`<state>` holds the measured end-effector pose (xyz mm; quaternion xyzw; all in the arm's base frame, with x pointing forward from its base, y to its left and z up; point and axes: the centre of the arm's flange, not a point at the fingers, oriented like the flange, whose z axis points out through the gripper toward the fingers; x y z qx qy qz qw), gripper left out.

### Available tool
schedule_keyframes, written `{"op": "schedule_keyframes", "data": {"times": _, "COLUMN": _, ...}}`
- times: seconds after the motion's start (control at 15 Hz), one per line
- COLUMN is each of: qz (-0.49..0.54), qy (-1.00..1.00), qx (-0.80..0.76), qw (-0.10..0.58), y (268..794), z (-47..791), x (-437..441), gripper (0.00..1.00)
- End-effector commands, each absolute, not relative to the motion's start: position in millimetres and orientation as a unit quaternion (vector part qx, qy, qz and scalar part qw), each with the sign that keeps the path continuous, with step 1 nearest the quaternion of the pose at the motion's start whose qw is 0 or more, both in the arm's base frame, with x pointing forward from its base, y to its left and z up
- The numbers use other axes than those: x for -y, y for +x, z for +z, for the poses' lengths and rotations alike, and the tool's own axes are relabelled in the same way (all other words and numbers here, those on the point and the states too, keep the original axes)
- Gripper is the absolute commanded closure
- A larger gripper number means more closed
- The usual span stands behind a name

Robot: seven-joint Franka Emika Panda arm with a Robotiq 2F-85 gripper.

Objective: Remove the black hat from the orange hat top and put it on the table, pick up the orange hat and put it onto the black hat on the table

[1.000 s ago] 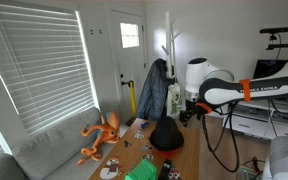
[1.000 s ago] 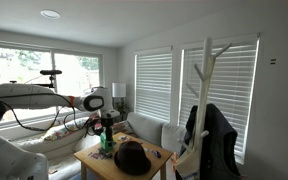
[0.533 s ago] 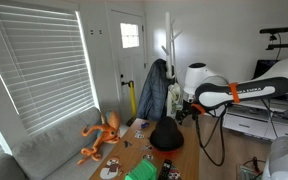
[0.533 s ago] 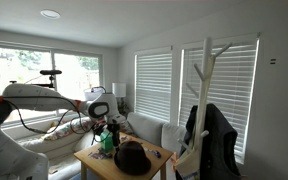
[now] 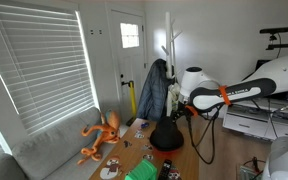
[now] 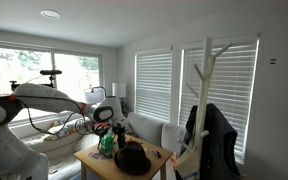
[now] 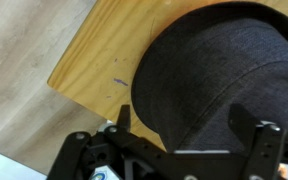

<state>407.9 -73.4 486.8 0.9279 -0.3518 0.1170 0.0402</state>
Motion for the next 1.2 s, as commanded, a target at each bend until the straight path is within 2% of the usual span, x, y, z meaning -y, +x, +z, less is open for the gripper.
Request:
{"op": "schedule_keyframes", "data": {"times": 0.0, "qz": 0.119, "qy": 0.923, "qx": 0.366, "qw": 0.024, "y": 421, "z": 484, "x": 73, "gripper": 0.05}}
{"op": "schedule_keyframes", "data": {"times": 0.13, "qz": 0.119, "qy": 0.922, "qx": 0.368, "qw": 0.013, "y": 424, "z": 482, "x": 75, "gripper": 0.25}}
{"op": "schedule_keyframes", "data": {"times": 0.4, "qz": 0.133, "qy": 0.918, "qx": 0.375, "qw": -0.005, "y": 429, "z": 482, "x": 79, "gripper": 0.53}}
{"op": "schedule_keyframes", "data": {"times": 0.47, "qz": 0.135, "qy": 0.916, "qx": 0.377, "qw": -0.011, "y": 431, "z": 482, "x": 80, "gripper": 0.52}}
{"op": "schedule_keyframes", "data": {"times": 0.53, "qz": 0.137, "qy": 0.914, "qx": 0.380, "qw": -0.016, "y": 432, "z": 482, "x": 80, "gripper": 0.27}}
{"op": "schedule_keyframes", "data": {"times": 0.8, "qz": 0.134, "qy": 0.914, "qx": 0.381, "qw": -0.039, "y": 438, "z": 479, "x": 74, "gripper": 0.12}}
{"op": "schedule_keyframes", "data": {"times": 0.87, "qz": 0.133, "qy": 0.914, "qx": 0.381, "qw": -0.043, "y": 439, "z": 479, "x": 72, "gripper": 0.15}}
{"op": "schedule_keyframes", "data": {"times": 0.93, "qz": 0.133, "qy": 0.914, "qx": 0.380, "qw": -0.046, "y": 441, "z": 478, "x": 71, "gripper": 0.31}}
{"op": "schedule_keyframes", "data": {"times": 1.0, "qz": 0.134, "qy": 0.914, "qx": 0.380, "qw": -0.048, "y": 442, "z": 479, "x": 69, "gripper": 0.42}}
{"op": "schedule_keyframes", "data": {"times": 1.07, "qz": 0.134, "qy": 0.914, "qx": 0.379, "qw": -0.049, "y": 443, "z": 480, "x": 68, "gripper": 0.43}}
{"op": "schedule_keyframes", "data": {"times": 1.13, "qz": 0.135, "qy": 0.914, "qx": 0.379, "qw": -0.050, "y": 443, "z": 480, "x": 67, "gripper": 0.51}}
